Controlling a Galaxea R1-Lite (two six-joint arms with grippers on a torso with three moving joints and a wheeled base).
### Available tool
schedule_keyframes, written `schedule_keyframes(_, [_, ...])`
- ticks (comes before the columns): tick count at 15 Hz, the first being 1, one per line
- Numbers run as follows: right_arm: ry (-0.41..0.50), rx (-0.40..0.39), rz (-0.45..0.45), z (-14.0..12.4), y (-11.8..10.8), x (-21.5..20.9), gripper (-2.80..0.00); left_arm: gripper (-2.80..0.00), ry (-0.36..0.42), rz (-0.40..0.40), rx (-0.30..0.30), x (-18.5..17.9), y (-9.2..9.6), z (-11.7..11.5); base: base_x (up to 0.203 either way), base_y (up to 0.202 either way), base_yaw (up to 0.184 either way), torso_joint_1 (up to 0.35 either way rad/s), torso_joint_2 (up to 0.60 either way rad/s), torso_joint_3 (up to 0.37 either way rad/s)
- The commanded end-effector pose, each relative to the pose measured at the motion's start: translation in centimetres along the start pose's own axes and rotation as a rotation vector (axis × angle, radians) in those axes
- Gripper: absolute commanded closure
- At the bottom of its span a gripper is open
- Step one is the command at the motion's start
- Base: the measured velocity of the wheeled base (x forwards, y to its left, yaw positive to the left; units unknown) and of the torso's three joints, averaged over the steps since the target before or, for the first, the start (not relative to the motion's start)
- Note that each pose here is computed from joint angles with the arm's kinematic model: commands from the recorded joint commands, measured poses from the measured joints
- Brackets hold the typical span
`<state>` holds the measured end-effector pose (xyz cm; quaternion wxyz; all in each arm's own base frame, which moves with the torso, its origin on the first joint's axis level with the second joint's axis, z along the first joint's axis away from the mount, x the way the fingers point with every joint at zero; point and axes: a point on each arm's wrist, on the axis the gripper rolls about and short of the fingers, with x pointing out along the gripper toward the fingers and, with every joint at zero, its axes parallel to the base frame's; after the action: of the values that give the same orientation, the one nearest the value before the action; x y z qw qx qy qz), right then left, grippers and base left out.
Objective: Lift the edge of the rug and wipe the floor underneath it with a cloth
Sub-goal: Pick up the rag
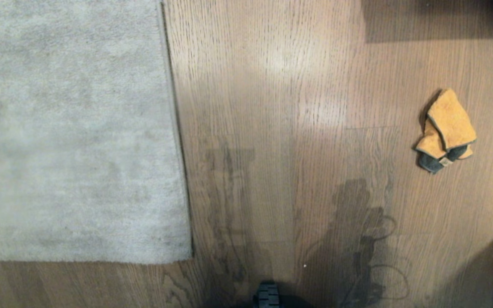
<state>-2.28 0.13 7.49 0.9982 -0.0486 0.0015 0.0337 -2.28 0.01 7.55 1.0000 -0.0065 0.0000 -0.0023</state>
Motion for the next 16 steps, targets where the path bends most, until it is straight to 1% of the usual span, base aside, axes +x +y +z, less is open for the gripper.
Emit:
schedule_keyframes(1, [0.0,-0.001,0.0,0.0,0.0,0.0,0.0,0.0,0.0,0.0,-0.001,0.0,0.0,0.0,0.0,0.0,0.0,0.0,0.0,0.0])
schedule_keyframes(16, [0.0,-0.001,0.0,0.0,0.0,0.0,0.0,0.0,0.0,0.0,-0.001,0.0,0.0,0.0,0.0,0.0,0.0,0.0,0.0,0.0])
